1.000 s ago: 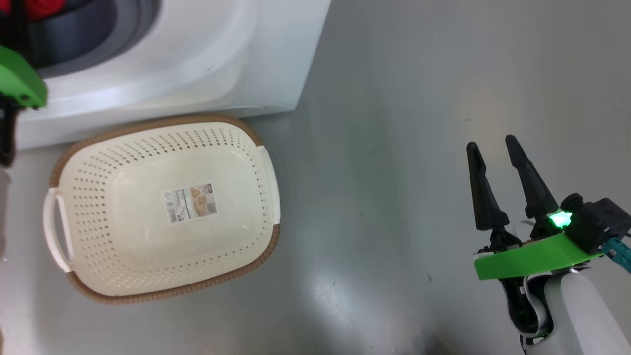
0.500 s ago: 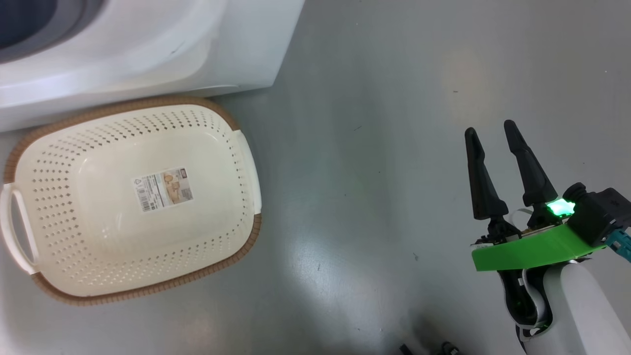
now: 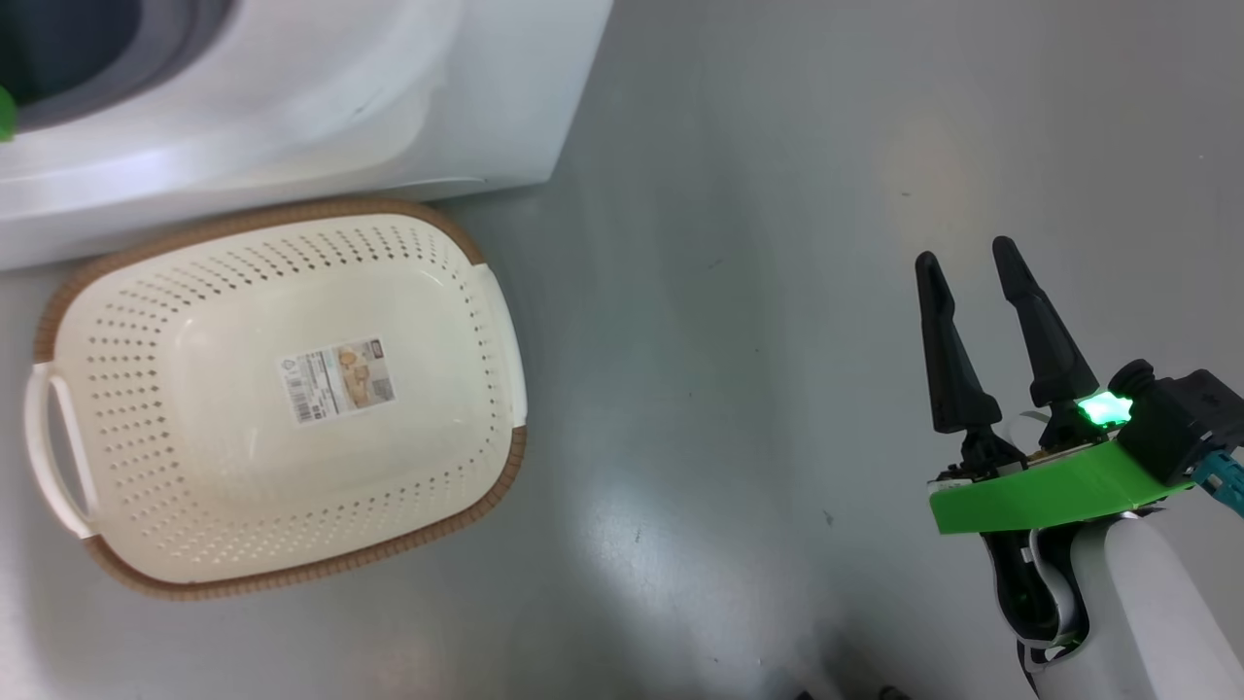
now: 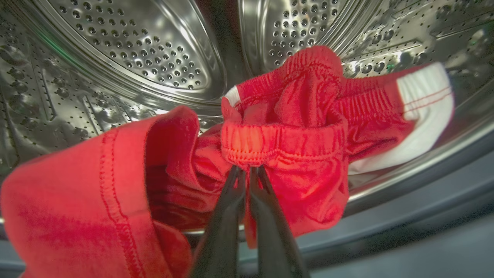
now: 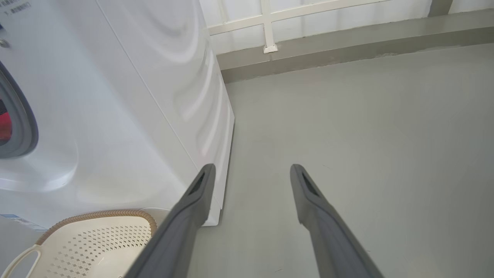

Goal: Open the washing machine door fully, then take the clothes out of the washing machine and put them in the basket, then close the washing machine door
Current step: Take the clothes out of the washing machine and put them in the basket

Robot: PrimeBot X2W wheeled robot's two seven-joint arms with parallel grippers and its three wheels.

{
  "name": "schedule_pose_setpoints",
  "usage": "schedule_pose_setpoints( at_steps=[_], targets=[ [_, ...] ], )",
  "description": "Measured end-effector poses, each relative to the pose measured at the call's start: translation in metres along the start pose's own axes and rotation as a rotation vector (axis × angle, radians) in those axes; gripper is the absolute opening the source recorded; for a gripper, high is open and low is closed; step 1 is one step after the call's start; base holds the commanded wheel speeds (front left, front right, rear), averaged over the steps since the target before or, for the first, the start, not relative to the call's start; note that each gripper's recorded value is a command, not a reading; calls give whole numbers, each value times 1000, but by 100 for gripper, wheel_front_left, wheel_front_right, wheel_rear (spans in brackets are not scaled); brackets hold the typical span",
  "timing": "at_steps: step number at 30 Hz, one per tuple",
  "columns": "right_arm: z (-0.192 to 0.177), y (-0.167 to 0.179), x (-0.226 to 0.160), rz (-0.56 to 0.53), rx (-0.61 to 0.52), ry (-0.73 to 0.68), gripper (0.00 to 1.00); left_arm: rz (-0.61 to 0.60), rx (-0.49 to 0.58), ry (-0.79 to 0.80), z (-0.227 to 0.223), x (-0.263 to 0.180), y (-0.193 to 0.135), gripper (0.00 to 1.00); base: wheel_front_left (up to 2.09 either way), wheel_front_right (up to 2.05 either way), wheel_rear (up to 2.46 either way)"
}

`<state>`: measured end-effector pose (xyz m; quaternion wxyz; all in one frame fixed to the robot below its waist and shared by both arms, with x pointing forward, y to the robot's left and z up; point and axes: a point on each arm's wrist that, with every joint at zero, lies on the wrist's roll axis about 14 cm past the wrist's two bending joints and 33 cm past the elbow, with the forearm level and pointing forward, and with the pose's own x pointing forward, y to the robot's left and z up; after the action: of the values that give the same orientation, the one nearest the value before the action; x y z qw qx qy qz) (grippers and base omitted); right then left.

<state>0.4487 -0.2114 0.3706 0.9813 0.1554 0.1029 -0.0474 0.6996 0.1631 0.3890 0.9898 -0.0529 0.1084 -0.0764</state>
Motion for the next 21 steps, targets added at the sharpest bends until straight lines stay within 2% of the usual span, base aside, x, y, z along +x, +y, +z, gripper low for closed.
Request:
schedule_pose_setpoints(
  at_steps=[9, 12, 21],
  targets=[
    [13, 10, 0, 27, 1, -34, 100, 33, -90, -114, 28, -30, 2, 0, 0, 0, 0],
    [18, 16, -1, 41, 0, -44, 100, 52, -151, -145, 30, -48, 2, 0, 0, 0, 0],
    [32, 34, -9, 87, -7, -75, 100, 106, -163, -223, 40, -112, 10, 0, 0, 0, 0]
  ],
)
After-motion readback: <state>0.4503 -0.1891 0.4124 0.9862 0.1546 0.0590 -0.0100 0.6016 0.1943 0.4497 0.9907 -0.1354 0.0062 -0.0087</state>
